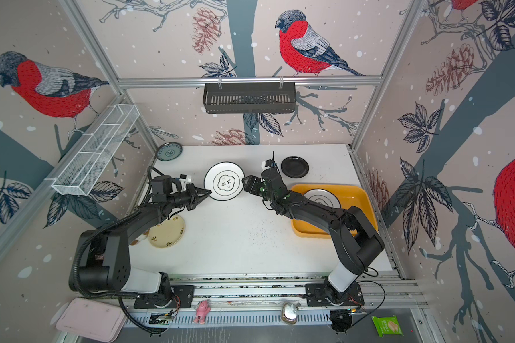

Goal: Place the plates into the plastic bin on the countertop
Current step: 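Grasp the plate rim with the right gripper while the left gripper holds it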

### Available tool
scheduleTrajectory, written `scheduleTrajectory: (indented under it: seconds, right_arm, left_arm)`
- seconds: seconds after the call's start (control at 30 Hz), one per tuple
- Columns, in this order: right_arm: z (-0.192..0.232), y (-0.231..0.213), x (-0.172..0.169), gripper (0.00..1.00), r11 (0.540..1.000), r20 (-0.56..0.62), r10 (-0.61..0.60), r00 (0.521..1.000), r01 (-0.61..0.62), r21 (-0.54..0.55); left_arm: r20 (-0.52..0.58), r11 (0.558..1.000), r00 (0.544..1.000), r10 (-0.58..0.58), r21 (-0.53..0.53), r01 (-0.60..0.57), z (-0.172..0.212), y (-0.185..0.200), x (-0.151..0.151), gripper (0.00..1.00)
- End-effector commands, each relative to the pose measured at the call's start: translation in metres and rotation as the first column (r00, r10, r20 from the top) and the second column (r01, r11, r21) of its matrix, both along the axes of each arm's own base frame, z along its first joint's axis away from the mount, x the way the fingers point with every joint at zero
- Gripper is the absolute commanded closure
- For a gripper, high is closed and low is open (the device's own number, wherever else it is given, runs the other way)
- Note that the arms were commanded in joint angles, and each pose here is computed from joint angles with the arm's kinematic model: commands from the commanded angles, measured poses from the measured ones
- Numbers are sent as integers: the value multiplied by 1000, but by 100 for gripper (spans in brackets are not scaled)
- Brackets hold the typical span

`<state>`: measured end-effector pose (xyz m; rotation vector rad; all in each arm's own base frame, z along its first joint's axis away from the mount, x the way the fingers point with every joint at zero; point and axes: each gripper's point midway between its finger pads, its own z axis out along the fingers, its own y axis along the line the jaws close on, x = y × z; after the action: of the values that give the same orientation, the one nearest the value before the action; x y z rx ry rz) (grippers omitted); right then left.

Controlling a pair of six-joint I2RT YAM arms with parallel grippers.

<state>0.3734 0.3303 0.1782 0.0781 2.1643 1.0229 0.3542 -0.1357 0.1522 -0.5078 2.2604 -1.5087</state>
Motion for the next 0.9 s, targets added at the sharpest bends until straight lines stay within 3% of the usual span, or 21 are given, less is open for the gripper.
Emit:
scheduleTrajectory:
  seconds: [0.0,0.13,0.47,0.67,0.87]
  right_arm:
    - [2,12,0,34,999,-22,36,999,-35,37]
    - [-2,23,-1,39,997,-33,66,997,-64,41]
    - [-6,28,-1,80,995,-46,84,995,-81,54]
    - [-8,27,-2,93,996,-57,79,995,-76,51]
    - [-9,24,-1,97,997,-65,64,996,-61,42]
  left_arm:
    - [65,999,997,-44,-21,45,14,-6,1,100]
    - [70,998,996,-50,-24,52,15,-7,1,100]
    - [61,997,997,-54,-44,57,13,-8,0,100]
    - [63,997,996,-60,-49,63,14,-9,0,100]
    - [69,996,996,-65,-54,68,15,-10,0,74]
